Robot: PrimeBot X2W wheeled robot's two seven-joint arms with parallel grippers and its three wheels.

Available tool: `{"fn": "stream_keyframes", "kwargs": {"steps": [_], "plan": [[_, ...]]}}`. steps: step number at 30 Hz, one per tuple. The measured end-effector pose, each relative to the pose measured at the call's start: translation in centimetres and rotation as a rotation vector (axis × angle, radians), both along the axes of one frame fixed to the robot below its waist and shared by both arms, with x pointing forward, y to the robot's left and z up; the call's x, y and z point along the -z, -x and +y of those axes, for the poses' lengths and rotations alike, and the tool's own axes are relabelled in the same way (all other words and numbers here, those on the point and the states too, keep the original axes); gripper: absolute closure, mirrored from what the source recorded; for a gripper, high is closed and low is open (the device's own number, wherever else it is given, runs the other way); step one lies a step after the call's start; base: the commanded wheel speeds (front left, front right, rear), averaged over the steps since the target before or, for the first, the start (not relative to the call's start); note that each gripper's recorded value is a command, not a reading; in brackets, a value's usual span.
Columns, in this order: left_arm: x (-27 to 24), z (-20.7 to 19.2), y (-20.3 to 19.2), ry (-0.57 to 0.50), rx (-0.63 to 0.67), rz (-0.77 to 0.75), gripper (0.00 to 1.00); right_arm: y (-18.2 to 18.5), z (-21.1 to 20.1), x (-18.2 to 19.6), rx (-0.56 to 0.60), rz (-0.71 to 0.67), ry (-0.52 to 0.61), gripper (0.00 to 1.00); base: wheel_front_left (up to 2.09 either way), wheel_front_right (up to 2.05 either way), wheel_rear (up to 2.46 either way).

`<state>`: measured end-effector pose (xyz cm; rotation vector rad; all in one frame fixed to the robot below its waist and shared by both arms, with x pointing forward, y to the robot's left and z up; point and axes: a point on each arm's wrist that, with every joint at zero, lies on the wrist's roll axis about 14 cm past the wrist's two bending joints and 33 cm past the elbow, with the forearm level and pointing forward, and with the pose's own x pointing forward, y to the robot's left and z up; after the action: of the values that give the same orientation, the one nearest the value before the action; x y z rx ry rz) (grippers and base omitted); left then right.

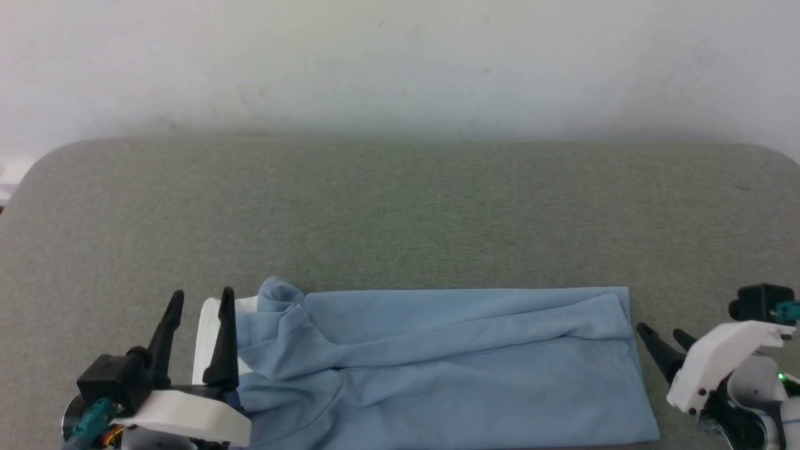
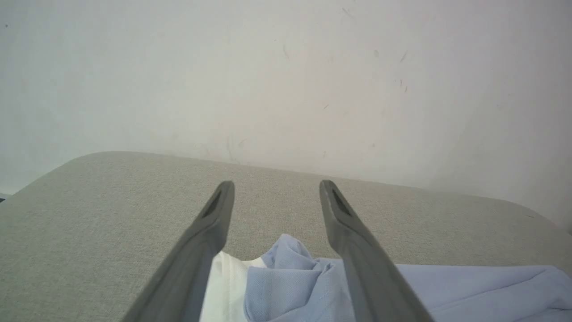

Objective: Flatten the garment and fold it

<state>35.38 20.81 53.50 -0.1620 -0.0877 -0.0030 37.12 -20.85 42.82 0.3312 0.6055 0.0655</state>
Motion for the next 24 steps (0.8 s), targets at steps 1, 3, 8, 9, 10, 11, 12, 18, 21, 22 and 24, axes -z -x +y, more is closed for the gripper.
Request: {"fn": "stream_keyframes", "kwargs": {"steps": [1,3,8,9,10,11,12,18,21,22,24], "plan": [[0.0,0.0,0.0,0.0,0.0,0.0,0.0,0.0,0.0,0.0,0.0,0.0,0.0,0.0,0.0,0.0,0.0],[-0.6,-0.3,0.5,-0.012,0.005,-0.033,0.0,-0.8,1.4,1.4,-0.049,0.09,-0.001,0.0,0.0,0.0,0.0],[-0.6,0.0,1.2,-0.021,-0.01,-0.044,0.0,-1.7,2.8,3.9,-0.103,0.229,0.007,0.0,0.0,0.0,0.0],[-0.5,0.1,1.3,-0.02,-0.016,-0.042,0.0,-1.8,3.1,4.3,-0.111,0.253,0.007,0.0,0.0,0.0,0.0],[-0.4,0.1,1.4,-0.018,-0.019,-0.041,0.0,-1.8,3.4,4.8,-0.122,0.281,0.007,0.0,0.0,0.0,0.0],[-0.3,0.2,1.4,-0.016,-0.023,-0.039,0.0,-1.8,3.7,5.2,-0.133,0.307,0.008,0.0,0.0,0.0,0.0],[-0.1,0.3,1.5,-0.011,-0.028,-0.036,0.0,-1.8,3.9,5.6,-0.145,0.337,0.009,0.0,0.0,0.0,0.0],[0.3,0.8,1.7,-0.012,-0.049,-0.025,0.0,-1.4,4.6,6.4,-0.191,0.448,-0.001,1.0,0.0,0.0,0.0],[0.9,0.8,1.9,-0.026,-0.043,-0.01,0.0,-1.0,5.6,6.1,-0.209,0.454,-0.028,1.0,0.0,0.0,0.0],[1.0,0.7,1.9,-0.028,-0.041,-0.006,0.0,-0.9,5.6,5.9,-0.213,0.446,-0.028,1.0,0.0,0.0,0.0],[1.1,0.6,2.0,-0.033,-0.037,-0.005,0.0,-0.8,5.9,5.2,-0.217,0.412,-0.035,1.0,0.0,0.0,0.0]]}}
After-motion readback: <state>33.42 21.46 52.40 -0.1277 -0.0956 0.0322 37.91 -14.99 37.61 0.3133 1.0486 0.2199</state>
